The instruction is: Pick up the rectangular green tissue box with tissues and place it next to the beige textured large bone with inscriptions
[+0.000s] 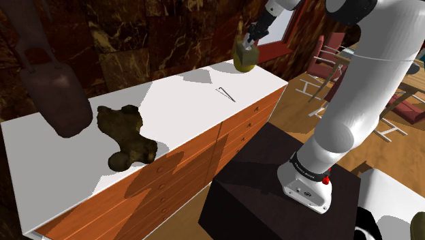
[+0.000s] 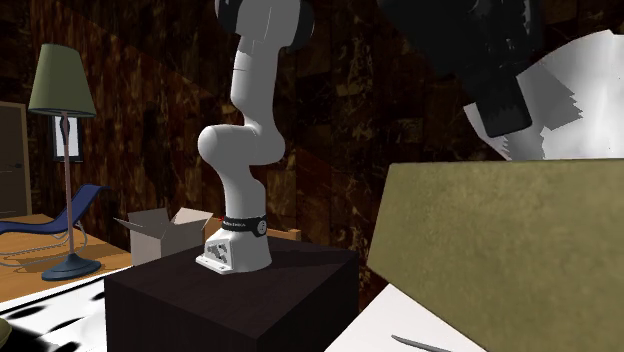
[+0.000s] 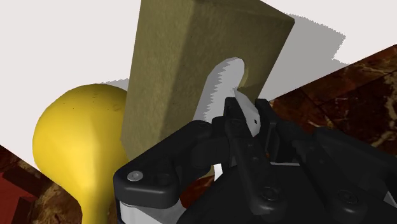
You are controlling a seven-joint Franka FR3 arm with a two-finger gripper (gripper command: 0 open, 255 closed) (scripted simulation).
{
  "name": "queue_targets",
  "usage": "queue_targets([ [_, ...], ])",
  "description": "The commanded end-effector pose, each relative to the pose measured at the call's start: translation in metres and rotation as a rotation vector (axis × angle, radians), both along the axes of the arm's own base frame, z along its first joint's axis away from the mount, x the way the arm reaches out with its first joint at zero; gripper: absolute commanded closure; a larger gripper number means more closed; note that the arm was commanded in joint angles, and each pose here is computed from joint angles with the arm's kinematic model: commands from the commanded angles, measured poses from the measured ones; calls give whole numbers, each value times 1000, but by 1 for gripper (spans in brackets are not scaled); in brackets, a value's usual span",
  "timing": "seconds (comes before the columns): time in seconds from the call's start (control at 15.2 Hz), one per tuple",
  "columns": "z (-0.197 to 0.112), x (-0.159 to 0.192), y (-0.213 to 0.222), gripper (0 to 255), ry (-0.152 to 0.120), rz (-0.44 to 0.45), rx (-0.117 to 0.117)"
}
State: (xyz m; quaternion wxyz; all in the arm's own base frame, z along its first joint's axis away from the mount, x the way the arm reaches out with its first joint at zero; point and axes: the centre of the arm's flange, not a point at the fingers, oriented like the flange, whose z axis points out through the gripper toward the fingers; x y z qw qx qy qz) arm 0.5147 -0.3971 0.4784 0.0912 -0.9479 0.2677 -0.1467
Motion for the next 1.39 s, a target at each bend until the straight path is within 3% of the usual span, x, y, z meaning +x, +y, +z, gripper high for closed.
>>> queue_targets([
  [0.0, 11, 1, 0, 255, 0, 0, 0],
  [0.99, 86, 1, 0, 255, 0, 0, 0],
  [1.32, 87, 19, 64, 255, 0, 0, 0],
])
